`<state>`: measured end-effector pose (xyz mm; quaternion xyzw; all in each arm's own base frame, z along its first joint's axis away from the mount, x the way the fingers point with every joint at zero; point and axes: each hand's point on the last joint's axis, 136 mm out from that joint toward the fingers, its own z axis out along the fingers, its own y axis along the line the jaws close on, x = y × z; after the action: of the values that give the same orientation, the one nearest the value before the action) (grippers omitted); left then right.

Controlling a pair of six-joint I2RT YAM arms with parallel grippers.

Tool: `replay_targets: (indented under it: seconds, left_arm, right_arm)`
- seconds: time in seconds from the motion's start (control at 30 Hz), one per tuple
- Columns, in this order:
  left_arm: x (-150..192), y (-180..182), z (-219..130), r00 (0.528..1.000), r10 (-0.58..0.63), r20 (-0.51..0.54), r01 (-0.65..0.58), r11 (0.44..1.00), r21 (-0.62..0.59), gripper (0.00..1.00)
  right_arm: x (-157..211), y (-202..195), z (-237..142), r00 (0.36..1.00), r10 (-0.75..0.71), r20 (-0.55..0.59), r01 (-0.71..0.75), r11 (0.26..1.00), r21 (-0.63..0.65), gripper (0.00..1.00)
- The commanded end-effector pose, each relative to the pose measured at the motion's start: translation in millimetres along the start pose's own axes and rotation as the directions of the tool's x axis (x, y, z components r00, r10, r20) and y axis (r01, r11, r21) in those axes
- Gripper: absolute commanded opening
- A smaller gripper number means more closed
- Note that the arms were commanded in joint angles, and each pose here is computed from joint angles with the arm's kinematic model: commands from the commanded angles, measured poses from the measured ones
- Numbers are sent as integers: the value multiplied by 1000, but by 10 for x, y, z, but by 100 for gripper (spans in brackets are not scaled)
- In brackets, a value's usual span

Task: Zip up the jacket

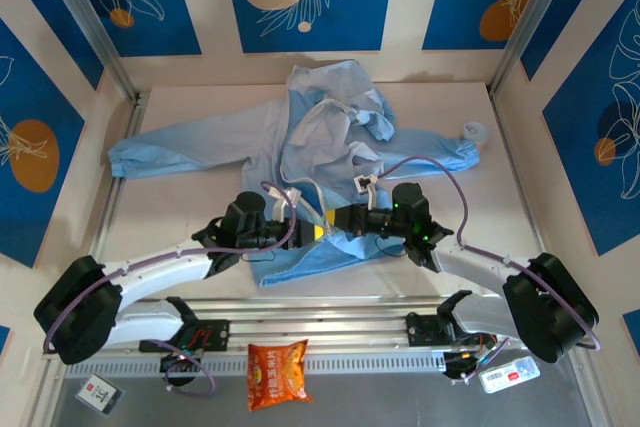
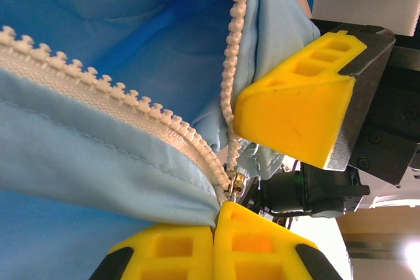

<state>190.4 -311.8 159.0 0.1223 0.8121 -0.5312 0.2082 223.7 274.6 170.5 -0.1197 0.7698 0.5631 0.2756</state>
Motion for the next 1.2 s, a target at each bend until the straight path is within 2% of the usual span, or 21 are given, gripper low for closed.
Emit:
replay_targets:
  seconds: [0.0,0.23,0.47,0.63,0.67,0.77,0.83,1.03,1.17]
  left_arm:
    - [91,-27,-4,999,-6,-52,7,1000,20,0]
    - [175,26,2,994,3,-107,-4,1000,-7,0]
    - [227,-55,30,989,5,-151,0,1000,30,0]
    - [259,21,9,988,10,-157,-12,1000,-11,0]
    - [236,19,-2,988,17,-152,-20,1000,-18,5]
    - [146,-2,-42,991,45,-129,-51,998,-45,34]
    - [80,-24,-73,993,61,-101,-66,996,-55,45]
    - [-131,-5,-273,997,65,35,-61,992,-107,59]
    - [-253,14,-462,983,37,182,-15,993,-121,60]
  right_arm:
    - [-193,128,-25,993,-88,85,90,996,-26,0]
    - [-216,163,39,994,-83,68,87,995,-54,0]
    - [-230,134,97,995,-72,67,76,995,-62,0]
    - [-252,137,133,996,-60,65,65,995,-69,0]
    - [-245,122,140,997,-54,62,58,996,-67,0]
    - [-227,72,143,998,-31,61,34,998,-56,0]
    - [-214,39,137,998,-16,65,19,999,-48,0]
    - [-204,-46,118,997,19,79,-17,1000,-26,0]
    - [-200,-68,110,996,37,85,-36,999,-20,0]
